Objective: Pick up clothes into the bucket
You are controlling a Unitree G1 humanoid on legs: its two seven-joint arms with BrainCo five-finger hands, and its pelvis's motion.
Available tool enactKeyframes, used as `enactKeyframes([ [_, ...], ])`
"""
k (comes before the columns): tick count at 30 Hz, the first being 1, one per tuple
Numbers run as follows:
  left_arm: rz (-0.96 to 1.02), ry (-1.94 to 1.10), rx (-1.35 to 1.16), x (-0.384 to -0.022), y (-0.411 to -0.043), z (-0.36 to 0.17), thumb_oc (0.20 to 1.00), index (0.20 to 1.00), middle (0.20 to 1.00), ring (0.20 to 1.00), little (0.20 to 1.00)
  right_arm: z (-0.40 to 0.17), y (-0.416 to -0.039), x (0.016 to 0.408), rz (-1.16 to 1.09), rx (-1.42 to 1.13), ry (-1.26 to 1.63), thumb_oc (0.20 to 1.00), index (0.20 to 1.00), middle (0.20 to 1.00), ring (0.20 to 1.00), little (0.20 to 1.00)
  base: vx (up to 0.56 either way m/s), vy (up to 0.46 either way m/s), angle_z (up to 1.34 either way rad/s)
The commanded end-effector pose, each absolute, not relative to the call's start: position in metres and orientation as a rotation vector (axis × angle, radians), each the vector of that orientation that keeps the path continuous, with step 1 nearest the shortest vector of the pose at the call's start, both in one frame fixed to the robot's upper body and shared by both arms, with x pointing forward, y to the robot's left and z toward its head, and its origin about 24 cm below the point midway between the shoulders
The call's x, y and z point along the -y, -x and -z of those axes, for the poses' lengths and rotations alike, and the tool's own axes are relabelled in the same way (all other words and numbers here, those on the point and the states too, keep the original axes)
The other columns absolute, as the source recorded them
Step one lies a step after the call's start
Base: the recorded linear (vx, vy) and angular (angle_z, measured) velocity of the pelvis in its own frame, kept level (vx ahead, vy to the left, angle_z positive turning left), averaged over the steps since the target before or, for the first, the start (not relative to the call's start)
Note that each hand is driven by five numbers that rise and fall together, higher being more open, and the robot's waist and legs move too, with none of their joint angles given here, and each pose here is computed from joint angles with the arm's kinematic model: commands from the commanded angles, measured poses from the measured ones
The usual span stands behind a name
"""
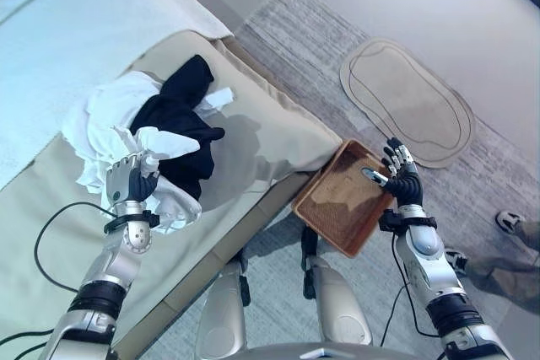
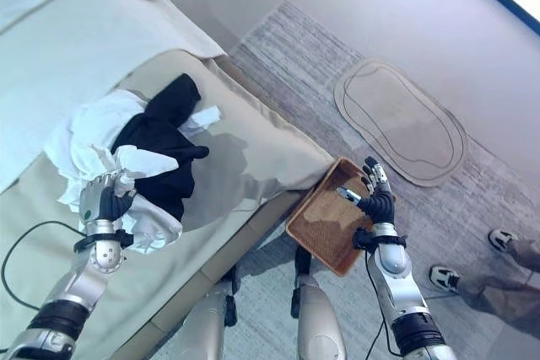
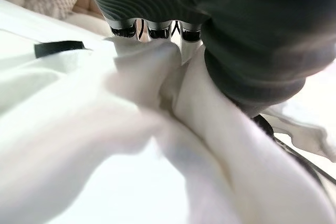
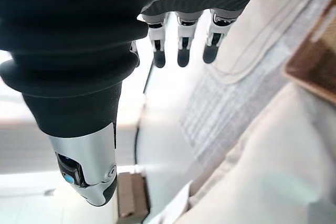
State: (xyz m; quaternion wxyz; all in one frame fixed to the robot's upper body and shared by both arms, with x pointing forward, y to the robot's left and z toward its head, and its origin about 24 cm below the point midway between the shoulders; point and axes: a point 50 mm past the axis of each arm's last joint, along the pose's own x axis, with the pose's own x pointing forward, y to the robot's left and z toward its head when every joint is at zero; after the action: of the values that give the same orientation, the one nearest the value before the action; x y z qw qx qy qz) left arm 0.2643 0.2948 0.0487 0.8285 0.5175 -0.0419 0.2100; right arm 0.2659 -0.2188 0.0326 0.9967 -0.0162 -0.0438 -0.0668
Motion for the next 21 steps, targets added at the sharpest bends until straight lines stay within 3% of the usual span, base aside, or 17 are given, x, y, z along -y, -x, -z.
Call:
enactKeyframes([
  [1, -0.494, -1.059, 0.247, -0.299, -0.266, -0.08, 0.2, 0.2, 0.2, 0.2, 0.2, -0.033, -0.258, 0.226, 0.146, 0.104, 0.052, 1.0, 1.0, 1.0, 1.0, 1.0, 0.06, -0.031, 0.1],
  [11, -0.554, -0.96, 0.324, -0.304, -0.266, -0.103, 0.2, 0.2, 0.2, 0.2, 0.2, -0.022, -0.256, 0.218, 0.111, 0.053, 0.03, 1.0, 1.0, 1.0, 1.0, 1.0, 0.03, -0.018, 0.1],
  [19, -0.487, -1.032, 0.289, -0.292, -0.295, -0.101, 0.2, 0.2, 0.2, 0.2, 0.2, -0.016, -0.253, 0.212, 0.083, 0.024, 0.017, 1.0, 1.0, 1.0, 1.0, 1.0, 0.0, 0.002, -0.01],
  [20, -0.485, -1.043, 0.282, -0.291, -0.3, -0.102, 0.89, 0.89, 0.89, 0.89, 0.89, -0.016, -0.253, 0.212, 0.084, 0.025, 0.015, 1.0, 1.0, 1.0, 1.0, 1.0, -0.03, 0.012, -0.04],
  [21, -0.48, -1.065, 0.268, -0.291, -0.304, -0.101, 1.0, 1.0, 1.0, 1.0, 1.0, -0.015, -0.253, 0.211, 0.08, 0.02, 0.016, 1.0, 1.0, 1.0, 1.0, 1.0, -0.03, 0.012, -0.09],
])
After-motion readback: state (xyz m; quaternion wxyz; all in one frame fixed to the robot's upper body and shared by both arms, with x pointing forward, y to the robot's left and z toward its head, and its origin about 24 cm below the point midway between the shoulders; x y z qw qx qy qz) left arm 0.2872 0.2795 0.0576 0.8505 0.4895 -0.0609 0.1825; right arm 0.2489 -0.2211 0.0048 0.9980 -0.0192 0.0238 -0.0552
